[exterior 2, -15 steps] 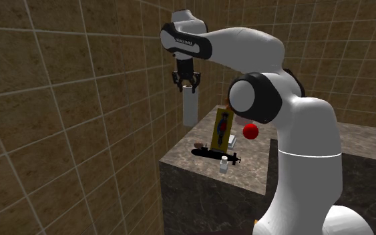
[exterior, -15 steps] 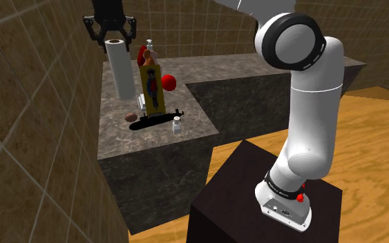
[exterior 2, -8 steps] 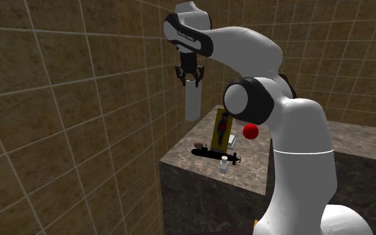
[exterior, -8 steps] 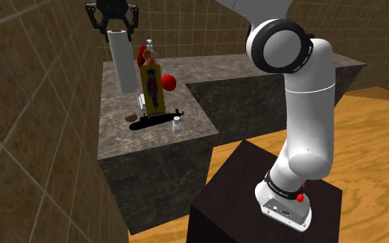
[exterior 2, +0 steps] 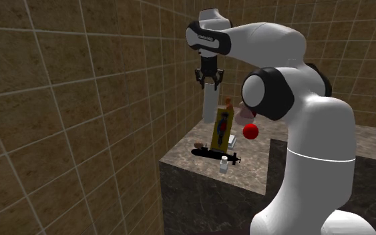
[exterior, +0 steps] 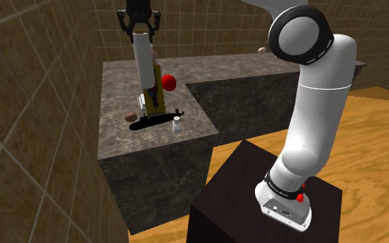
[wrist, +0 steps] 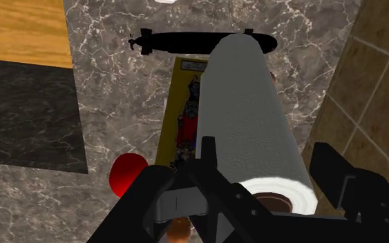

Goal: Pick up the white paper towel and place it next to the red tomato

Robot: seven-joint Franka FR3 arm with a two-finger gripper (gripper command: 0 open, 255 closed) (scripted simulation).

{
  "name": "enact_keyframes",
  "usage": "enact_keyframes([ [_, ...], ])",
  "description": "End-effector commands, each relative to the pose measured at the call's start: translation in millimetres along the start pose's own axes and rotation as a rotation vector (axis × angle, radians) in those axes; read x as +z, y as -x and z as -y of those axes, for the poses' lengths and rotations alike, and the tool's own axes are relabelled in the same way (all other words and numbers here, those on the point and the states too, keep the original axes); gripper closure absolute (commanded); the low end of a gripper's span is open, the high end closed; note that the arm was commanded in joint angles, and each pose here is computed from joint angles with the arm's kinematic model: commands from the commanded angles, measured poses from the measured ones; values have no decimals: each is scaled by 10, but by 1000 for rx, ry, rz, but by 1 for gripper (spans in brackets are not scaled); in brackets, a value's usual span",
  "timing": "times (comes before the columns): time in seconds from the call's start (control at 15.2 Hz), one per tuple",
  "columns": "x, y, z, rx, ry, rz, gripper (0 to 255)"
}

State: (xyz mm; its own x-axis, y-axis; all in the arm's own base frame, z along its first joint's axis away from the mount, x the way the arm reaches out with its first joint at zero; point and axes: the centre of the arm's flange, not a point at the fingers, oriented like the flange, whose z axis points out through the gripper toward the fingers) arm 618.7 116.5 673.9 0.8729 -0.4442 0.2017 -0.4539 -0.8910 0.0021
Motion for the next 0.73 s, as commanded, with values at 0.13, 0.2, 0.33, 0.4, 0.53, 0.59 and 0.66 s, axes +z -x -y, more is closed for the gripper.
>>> enact_keyframes([
  [0.13, 158, -261, -427, -1, -1, 0, 255],
  [0.2, 198, -328, -534, -1, -1, 0, 255],
  [0.33, 278, -461, -747, -1, -1, 0, 255],
  [0.4, 318, -528, -853, -1, -1, 0, 255],
  [0.53, 398, -662, -1067, -1, -1, 0, 255],
  [0.59, 438, -729, -1173, -1, -1, 0, 255],
  [0.66, 479, -796, -1280, -1, -1, 0, 255],
])
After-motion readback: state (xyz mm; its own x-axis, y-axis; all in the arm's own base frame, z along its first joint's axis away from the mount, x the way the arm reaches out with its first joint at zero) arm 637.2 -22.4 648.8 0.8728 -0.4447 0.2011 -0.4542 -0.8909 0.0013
